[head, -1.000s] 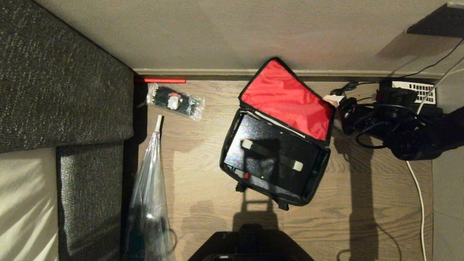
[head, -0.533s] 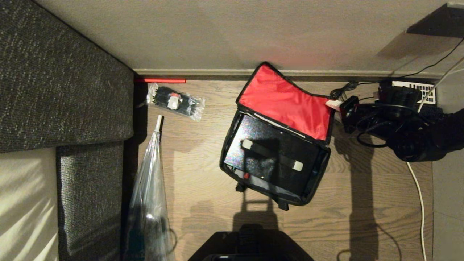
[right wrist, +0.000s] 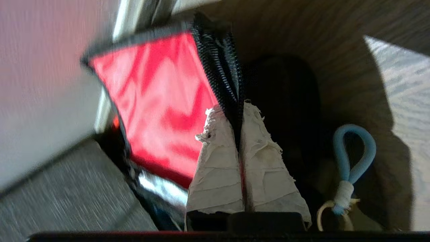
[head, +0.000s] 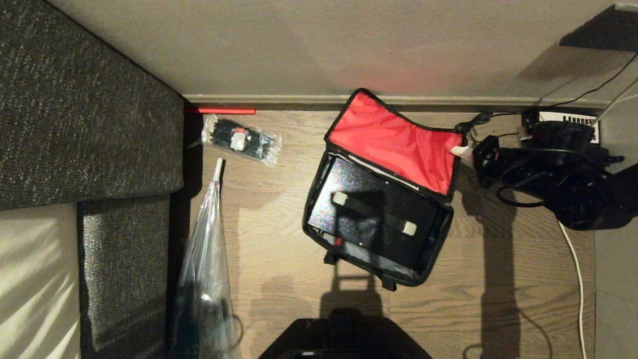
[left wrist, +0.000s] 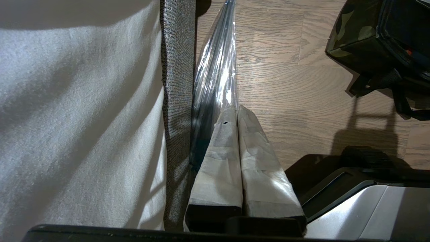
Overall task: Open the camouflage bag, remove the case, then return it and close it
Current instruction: Close the top of the storage box
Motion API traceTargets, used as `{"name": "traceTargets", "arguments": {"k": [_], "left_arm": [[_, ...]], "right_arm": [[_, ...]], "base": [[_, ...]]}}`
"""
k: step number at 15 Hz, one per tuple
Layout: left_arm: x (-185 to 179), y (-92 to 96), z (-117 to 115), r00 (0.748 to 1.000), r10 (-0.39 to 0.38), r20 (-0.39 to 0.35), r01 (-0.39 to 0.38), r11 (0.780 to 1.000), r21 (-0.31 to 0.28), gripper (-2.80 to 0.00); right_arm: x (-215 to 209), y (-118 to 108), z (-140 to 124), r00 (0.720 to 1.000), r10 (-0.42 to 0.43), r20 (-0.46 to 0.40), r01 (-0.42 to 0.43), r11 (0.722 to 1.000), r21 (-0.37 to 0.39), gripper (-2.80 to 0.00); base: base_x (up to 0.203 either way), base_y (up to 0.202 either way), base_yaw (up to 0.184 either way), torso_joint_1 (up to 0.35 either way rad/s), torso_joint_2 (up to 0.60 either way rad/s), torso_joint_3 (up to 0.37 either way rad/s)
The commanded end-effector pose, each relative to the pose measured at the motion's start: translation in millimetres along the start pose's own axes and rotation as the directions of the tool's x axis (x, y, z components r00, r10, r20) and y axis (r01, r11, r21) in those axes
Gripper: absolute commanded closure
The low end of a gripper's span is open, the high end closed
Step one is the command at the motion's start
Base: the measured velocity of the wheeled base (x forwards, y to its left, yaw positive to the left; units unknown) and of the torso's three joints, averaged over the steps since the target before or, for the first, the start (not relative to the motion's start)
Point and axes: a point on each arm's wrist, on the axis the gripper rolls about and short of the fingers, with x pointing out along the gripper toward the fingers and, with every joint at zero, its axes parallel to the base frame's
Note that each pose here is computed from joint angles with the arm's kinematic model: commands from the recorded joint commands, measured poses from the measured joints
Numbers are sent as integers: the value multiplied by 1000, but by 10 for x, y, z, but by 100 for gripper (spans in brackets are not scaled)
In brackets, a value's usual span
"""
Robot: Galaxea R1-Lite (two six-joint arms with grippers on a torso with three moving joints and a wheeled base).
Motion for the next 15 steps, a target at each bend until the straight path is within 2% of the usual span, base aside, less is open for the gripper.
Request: {"name": "traceTargets", "arguments": {"k": [1,3,6,9,11,12,14,15], "left_arm": [[-1,0,1,1000,0,1,0,1000,0,0],[-1,0,1,1000,0,1,0,1000,0,0],[-1,0,1,1000,0,0,0,1000,0,0],[-1,0,1,1000,0,1,0,1000,0,0],[-1,0,1,1000,0,1,0,1000,0,0],[0,0,-3,1000,0,-1,0,1000,0,0],[-1,0,1,1000,0,1,0,1000,0,0],[0,0,-3,1000,0,-1,0,1000,0,0]], "right_arm": [[-98,36,-41,1000,6,-22,-6,999,-37,0],[-163,28,-92,999,14,-48,-18,996,-83,0],[-236,66,-123,993,103,-64,-111,985,-129,0],[-354,109,-185,960,256,-110,-274,941,-199,0],[-367,112,-194,955,271,-118,-291,933,-213,0],[-384,85,-230,953,272,-136,-298,922,-248,0],[-474,-36,-386,942,260,-212,-323,872,-367,0],[-520,-72,-443,920,280,-273,-372,842,-392,0]], "base": [[0,0,0,0,0,0],[0,0,0,0,0,0],[0,0,0,0,0,0],[0,0,0,0,0,0],[0,0,0,0,0,0],[0,0,0,0,0,0],[0,0,0,0,0,0],[0,0,0,0,0,0]]}}
